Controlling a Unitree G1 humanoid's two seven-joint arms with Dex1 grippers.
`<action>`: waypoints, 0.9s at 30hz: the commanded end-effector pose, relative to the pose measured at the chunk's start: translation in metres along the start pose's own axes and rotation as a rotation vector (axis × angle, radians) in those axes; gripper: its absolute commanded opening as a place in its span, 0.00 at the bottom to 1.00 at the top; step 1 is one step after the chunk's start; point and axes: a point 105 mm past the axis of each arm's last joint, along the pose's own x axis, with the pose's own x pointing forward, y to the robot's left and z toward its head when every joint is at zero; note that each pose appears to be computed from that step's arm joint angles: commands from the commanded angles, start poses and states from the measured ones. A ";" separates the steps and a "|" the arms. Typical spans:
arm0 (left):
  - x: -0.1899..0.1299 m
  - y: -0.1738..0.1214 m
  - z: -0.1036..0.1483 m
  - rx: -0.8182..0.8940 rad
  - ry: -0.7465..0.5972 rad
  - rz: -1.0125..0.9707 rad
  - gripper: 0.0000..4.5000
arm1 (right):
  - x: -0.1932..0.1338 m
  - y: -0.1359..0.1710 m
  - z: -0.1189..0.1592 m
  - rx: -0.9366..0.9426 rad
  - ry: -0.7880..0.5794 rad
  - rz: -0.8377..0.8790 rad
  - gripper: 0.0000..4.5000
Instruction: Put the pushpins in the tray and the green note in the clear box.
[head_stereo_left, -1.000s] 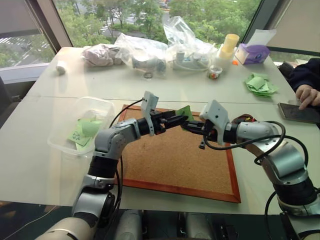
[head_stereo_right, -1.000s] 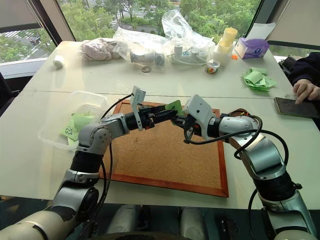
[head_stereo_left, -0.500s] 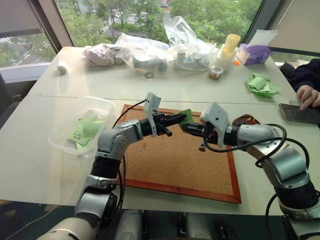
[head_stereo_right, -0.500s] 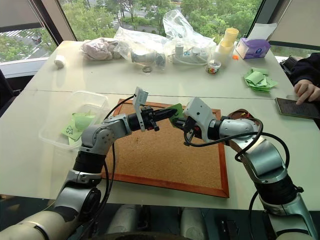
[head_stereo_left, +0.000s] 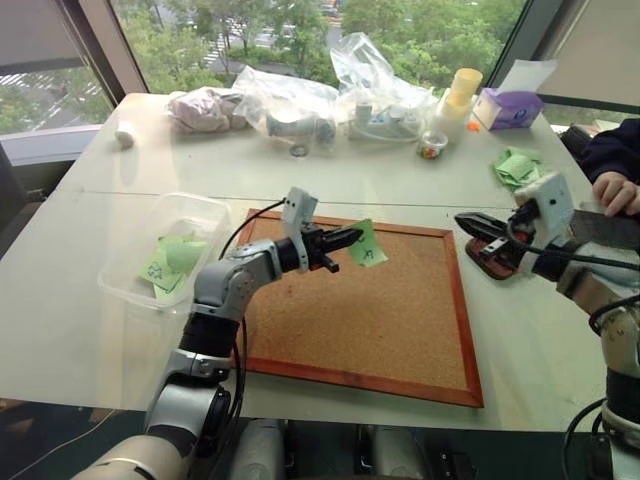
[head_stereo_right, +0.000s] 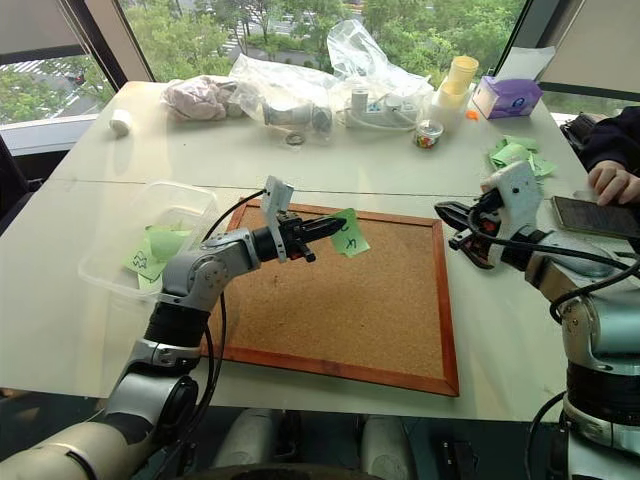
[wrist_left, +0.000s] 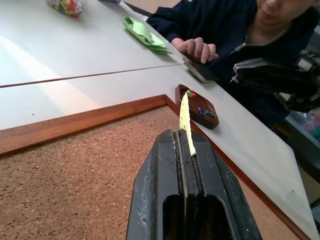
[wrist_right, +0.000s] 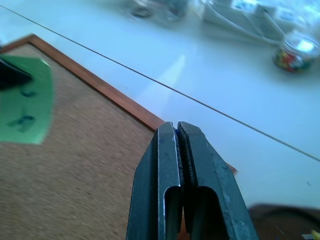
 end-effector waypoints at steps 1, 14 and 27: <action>-0.002 -0.005 0.014 0.056 -0.049 -0.008 0.01 | -0.004 -0.033 -0.016 -0.008 0.029 -0.146 0.00; -0.007 -0.002 0.016 0.066 -0.060 0.022 0.01 | 0.011 -0.063 -0.062 0.069 0.104 -0.252 0.00; -0.010 0.000 0.018 0.078 -0.062 0.033 0.00 | 0.008 -0.063 -0.033 0.036 0.031 -0.248 0.90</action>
